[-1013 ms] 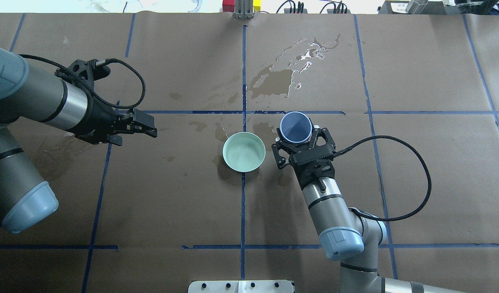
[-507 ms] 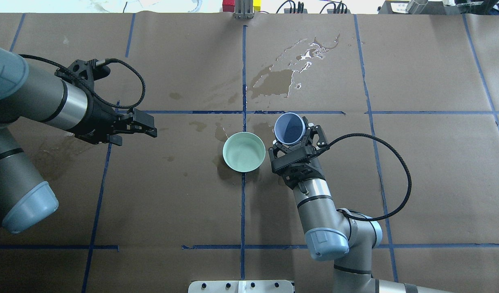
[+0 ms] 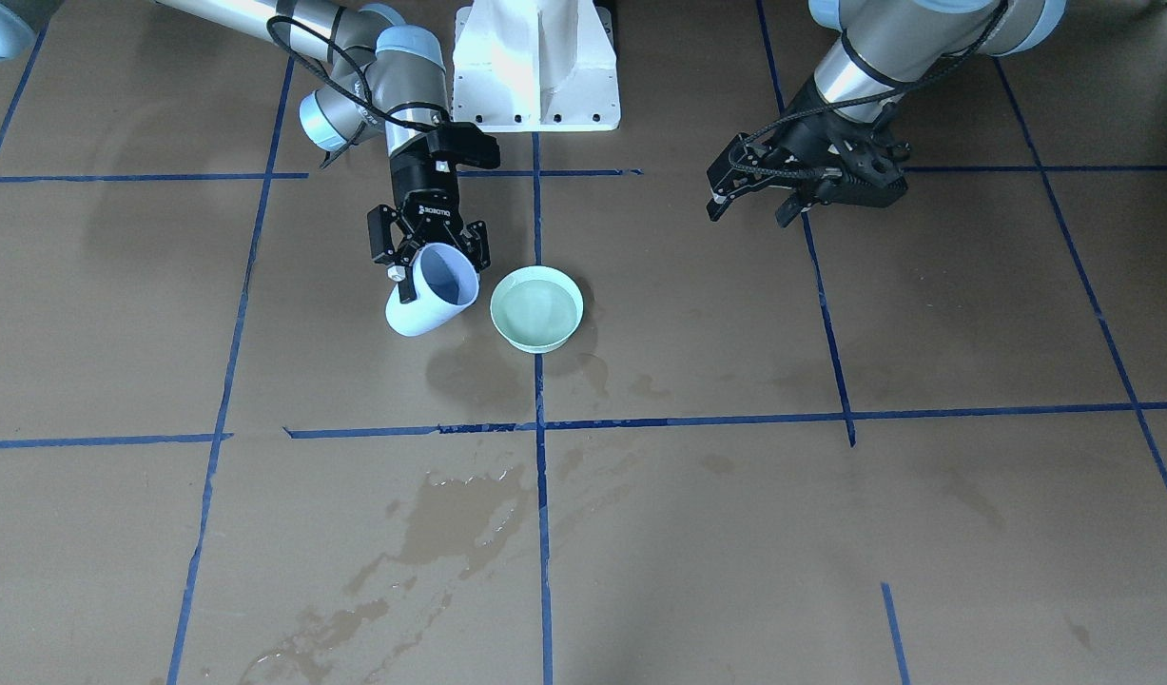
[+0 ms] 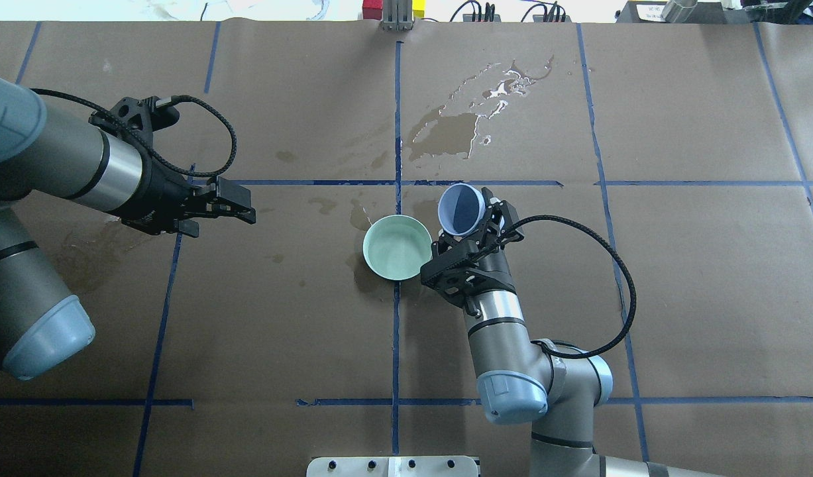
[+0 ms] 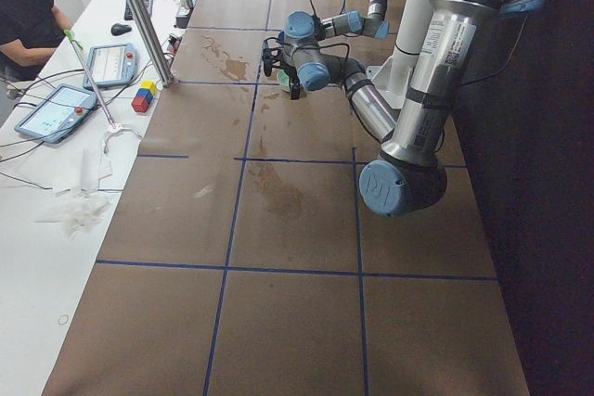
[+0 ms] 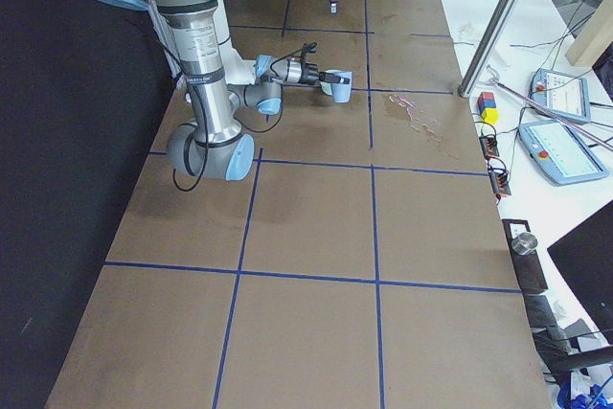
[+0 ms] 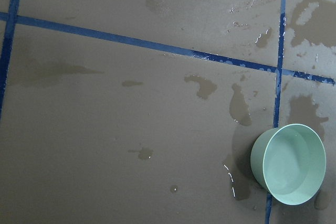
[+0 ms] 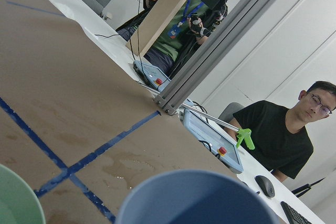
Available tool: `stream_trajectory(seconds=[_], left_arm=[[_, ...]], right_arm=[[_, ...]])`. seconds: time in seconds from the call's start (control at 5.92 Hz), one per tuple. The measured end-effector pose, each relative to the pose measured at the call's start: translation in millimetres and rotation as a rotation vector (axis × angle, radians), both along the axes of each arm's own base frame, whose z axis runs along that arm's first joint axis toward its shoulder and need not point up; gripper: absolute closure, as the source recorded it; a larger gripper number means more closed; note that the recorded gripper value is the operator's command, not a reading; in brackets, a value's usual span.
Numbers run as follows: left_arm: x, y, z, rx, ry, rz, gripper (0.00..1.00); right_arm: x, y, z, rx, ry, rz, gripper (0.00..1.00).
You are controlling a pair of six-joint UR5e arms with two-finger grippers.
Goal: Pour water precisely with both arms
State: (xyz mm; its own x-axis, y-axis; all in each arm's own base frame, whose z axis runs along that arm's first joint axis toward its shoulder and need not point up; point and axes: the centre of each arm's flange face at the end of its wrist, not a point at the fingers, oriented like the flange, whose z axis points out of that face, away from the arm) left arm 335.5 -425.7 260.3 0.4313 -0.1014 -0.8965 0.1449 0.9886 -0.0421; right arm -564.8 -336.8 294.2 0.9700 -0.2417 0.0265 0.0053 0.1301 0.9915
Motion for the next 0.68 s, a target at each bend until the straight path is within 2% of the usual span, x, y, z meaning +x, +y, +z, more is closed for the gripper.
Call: stream_trajectory(seconds=[0.34,0.68], left_arm=[[-0.3,-0.2,-0.1,0.001,0.000,-0.001,0.00],[-0.4,0.0,-0.5,0.001,0.001,-0.001,0.00]], right_arm=[[-6.4,3.0,-7.8,0.024,0.110,-0.018,1.00],[-8.6,5.6,-8.4,0.061,0.255,-0.042,1.00]])
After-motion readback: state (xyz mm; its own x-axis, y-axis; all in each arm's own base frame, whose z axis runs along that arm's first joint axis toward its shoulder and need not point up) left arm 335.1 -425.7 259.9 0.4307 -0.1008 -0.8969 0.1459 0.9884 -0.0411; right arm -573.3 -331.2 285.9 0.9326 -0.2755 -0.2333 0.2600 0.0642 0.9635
